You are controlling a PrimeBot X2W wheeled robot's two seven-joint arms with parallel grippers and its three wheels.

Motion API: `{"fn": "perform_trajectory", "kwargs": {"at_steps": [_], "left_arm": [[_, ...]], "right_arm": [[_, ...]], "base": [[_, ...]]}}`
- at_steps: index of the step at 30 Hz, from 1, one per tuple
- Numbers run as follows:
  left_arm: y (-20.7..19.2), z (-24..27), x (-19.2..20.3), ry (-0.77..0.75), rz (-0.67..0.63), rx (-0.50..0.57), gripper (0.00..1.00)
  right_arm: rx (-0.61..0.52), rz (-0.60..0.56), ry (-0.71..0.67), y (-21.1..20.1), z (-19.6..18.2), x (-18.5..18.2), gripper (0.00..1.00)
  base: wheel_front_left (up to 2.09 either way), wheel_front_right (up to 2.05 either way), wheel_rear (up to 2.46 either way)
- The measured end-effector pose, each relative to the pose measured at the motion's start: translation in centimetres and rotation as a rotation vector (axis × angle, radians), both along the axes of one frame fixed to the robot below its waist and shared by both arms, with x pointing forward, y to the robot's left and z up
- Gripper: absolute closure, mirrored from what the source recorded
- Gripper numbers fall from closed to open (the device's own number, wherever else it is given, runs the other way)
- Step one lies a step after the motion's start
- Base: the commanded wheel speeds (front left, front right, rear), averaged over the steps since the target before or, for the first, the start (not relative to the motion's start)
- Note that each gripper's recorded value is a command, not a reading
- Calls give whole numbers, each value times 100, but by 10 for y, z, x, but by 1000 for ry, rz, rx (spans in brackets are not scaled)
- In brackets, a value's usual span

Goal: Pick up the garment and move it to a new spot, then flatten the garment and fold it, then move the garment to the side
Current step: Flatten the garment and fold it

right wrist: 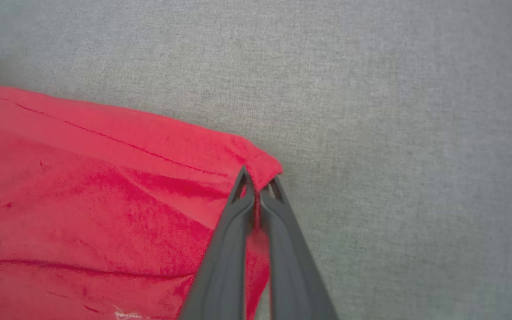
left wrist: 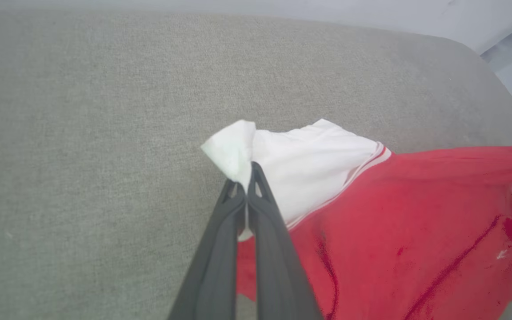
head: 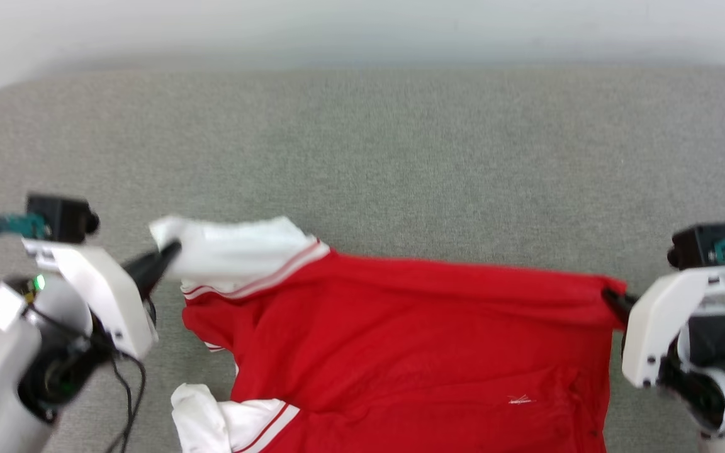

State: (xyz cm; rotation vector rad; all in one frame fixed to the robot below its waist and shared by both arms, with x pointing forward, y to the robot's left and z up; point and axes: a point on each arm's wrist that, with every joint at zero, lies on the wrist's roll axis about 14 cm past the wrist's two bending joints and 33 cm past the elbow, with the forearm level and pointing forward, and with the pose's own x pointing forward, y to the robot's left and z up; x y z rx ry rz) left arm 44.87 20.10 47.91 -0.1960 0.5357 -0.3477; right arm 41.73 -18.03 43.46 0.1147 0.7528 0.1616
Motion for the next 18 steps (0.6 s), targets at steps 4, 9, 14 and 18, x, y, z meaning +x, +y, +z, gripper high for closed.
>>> {"fn": "perform_trajectory", "kwargs": {"at_steps": [4, 9, 14, 18], "left_arm": [[4, -16, -39, 51, 57, -33, 100], [9, -40, -84, 124, 133, -75, 100], [14, -57, -125, 176, 194, -75, 100], [17, -70, -143, 216, 216, -46, 100]], "right_arm": [[31, -26, 16, -2, -6, -25, 100], [63, -66, 35, -7, -16, -50, 100], [98, -106, 64, -8, -31, -76, 100], [115, -122, 81, -5, -41, -88, 97]], "base": [[0, 0, 0], [0, 0, 0], [0, 0, 0], [0, 0, 0]]}}
